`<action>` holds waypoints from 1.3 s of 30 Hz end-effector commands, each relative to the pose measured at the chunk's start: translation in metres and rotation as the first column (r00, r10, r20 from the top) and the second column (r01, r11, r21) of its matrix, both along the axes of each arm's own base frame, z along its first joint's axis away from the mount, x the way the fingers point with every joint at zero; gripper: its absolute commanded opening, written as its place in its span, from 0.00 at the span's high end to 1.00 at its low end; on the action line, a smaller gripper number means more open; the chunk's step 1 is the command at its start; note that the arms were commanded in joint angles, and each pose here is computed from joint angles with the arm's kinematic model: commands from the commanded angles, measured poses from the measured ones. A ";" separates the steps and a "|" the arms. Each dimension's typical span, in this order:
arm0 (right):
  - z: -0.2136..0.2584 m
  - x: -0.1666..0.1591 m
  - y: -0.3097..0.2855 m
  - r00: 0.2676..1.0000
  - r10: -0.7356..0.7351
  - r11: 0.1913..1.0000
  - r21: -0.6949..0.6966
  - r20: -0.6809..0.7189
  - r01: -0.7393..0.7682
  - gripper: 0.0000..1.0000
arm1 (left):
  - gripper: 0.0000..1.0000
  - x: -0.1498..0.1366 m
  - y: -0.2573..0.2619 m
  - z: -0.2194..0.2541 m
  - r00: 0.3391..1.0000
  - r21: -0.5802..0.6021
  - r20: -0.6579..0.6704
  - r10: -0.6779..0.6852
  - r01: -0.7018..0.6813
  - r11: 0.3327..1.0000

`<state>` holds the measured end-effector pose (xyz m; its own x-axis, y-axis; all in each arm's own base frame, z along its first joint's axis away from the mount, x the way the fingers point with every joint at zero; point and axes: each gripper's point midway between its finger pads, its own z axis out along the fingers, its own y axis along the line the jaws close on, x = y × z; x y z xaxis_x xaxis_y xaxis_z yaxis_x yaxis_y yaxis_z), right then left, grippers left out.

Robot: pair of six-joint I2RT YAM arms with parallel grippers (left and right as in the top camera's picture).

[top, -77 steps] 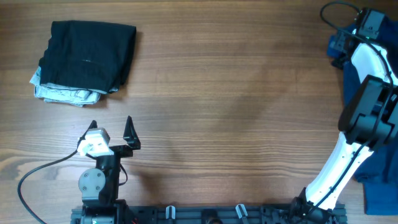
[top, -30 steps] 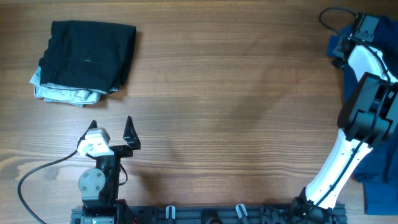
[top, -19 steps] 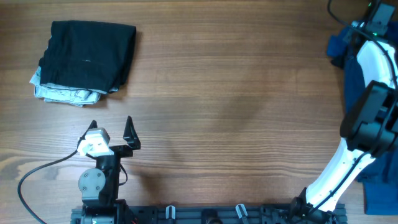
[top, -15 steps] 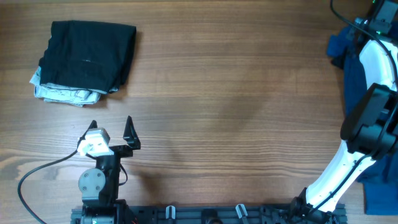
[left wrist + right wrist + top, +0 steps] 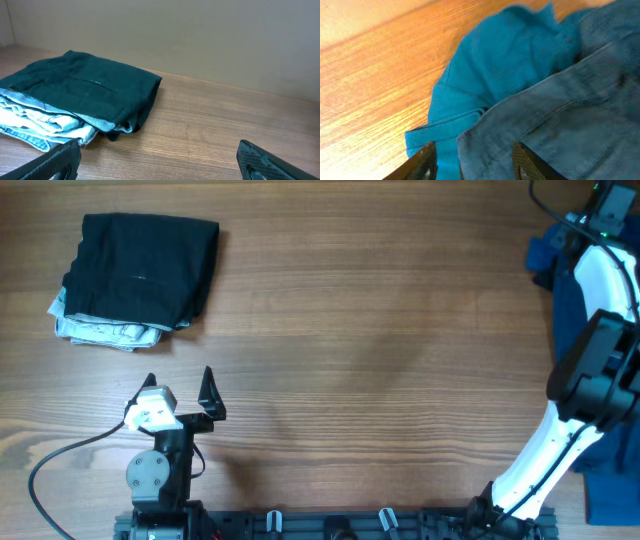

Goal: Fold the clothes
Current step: 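Reach the right gripper to the blue clothing pile and grasp the navy shorts, then drag the navy shorts with the right gripper to the table center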

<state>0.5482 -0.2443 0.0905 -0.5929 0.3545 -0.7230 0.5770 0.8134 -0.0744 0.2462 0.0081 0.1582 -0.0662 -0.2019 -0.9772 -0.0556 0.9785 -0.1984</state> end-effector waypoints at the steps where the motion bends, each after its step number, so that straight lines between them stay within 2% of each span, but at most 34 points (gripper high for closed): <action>1: -0.039 0.005 0.005 0.999 0.009 0.999 0.050 -0.032 -0.007 0.46 | 0.00 0.000 0.000 -0.001 1.000 0.018 0.004 -0.005 0.005 1.000; 11: -0.044 0.008 0.005 1.000 0.009 0.999 0.049 -0.027 -0.008 0.46 | 0.00 0.000 0.000 -0.001 1.000 0.018 0.004 -0.005 0.005 1.000; 15: -0.047 0.006 0.005 0.999 0.008 0.999 0.053 -0.037 -0.006 0.52 | 0.00 0.000 0.000 -0.001 1.000 0.018 0.004 -0.005 0.005 1.000; 19: -0.047 0.005 0.005 0.999 0.008 0.999 0.054 -0.039 -0.006 0.53 | 0.00 0.000 0.000 -0.001 1.000 0.018 0.004 -0.005 0.005 1.000; 22: -0.047 0.005 0.005 0.999 0.008 0.999 0.054 -0.041 -0.006 0.63 | 0.00 0.000 0.000 -0.001 1.000 0.018 0.004 -0.005 0.005 1.000; 23: -0.048 0.005 0.005 0.999 0.008 0.998 0.055 -0.043 -0.006 0.63 | 0.00 0.000 0.000 -0.001 1.000 0.018 0.004 -0.005 0.005 1.000; 31: -0.047 0.002 -0.001 0.999 -0.017 0.999 0.032 -0.049 0.018 0.59 | 0.00 0.000 0.000 -0.001 1.000 0.018 0.004 -0.005 0.005 1.000; 32: -0.047 0.001 -0.002 0.999 -0.018 0.999 0.033 -0.050 0.020 0.60 | 0.00 0.000 0.000 -0.001 1.000 0.018 0.004 -0.005 0.005 1.000; 33: -0.047 0.001 -0.002 0.999 -0.018 0.999 0.033 -0.050 0.020 0.68 | 0.00 0.000 0.000 -0.001 1.000 0.018 0.004 -0.005 0.005 1.000; 36: -0.047 0.001 -0.003 0.999 -0.020 0.999 0.032 -0.051 0.021 0.83 | 0.00 0.000 0.000 -0.001 1.000 0.018 0.004 -0.005 0.005 1.000; 37: -0.046 0.001 -0.003 0.998 -0.023 0.999 0.028 -0.050 0.025 0.96 | 0.00 0.000 0.000 -0.001 1.000 0.018 0.004 -0.005 0.005 1.000; 39: -0.045 0.000 -0.005 0.998 -0.031 0.999 0.021 -0.050 0.032 0.96 | 0.00 0.000 0.000 -0.001 1.000 0.018 0.004 -0.005 0.005 1.000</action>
